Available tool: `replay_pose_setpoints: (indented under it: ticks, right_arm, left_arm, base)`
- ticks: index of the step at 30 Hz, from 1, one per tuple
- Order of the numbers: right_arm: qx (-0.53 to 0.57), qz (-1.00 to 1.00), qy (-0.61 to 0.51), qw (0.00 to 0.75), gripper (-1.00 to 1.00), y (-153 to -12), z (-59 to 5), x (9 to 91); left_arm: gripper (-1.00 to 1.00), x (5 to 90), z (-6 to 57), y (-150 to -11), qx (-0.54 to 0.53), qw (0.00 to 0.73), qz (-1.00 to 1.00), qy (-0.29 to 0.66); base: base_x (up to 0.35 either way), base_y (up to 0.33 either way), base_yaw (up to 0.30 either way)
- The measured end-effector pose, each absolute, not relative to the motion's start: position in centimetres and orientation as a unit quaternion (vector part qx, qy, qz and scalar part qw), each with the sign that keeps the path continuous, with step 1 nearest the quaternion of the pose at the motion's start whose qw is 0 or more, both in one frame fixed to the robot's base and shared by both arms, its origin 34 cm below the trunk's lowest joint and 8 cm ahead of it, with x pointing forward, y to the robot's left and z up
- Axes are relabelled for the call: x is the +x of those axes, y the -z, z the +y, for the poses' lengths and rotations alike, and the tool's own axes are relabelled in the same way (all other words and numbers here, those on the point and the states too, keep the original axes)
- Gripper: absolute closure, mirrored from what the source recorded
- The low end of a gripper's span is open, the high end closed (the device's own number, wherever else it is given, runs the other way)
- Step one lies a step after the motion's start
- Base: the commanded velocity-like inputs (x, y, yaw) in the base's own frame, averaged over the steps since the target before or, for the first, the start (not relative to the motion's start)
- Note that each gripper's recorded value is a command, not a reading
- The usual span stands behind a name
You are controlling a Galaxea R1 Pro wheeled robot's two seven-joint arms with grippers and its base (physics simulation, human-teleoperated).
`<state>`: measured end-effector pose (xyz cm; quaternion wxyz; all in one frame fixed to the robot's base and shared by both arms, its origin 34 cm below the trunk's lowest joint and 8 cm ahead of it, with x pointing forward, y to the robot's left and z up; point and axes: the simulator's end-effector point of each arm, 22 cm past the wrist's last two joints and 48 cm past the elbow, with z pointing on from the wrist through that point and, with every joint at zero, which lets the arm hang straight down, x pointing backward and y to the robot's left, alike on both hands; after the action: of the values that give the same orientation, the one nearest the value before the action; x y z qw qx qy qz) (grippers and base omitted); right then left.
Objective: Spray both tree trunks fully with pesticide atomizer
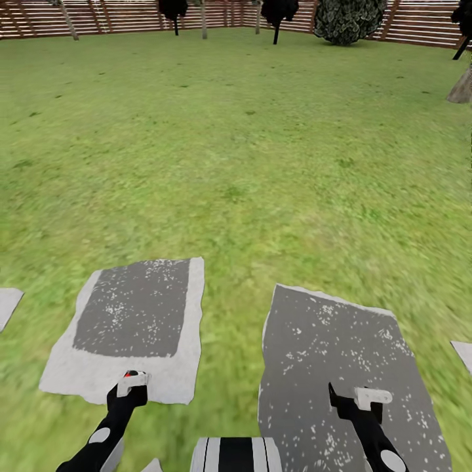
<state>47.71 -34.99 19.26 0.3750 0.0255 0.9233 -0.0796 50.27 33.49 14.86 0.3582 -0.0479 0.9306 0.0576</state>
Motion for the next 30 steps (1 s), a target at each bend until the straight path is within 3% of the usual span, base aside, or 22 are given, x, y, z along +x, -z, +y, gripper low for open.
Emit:
replay_pose_setpoints:
  ticks: [9,30]
  right_arm:
    - [0.030,0.915,0.078,0.396,-1.00,-20.9,-34.6,49.0]
    - [0.023,0.903,0.083,0.421,-1.00,-22.8,-35.0,40.9]
  left_arm:
    - [1.00,51.7,33.5,-16.7,-0.048,0.377,0.923,-0.056]
    - [1.00,40.2,36.2,-16.9,-0.039,0.330,0.940,-0.077]
  base:
    - [0.000,0.000,-0.034]
    - [0.000,0.000,-0.230]
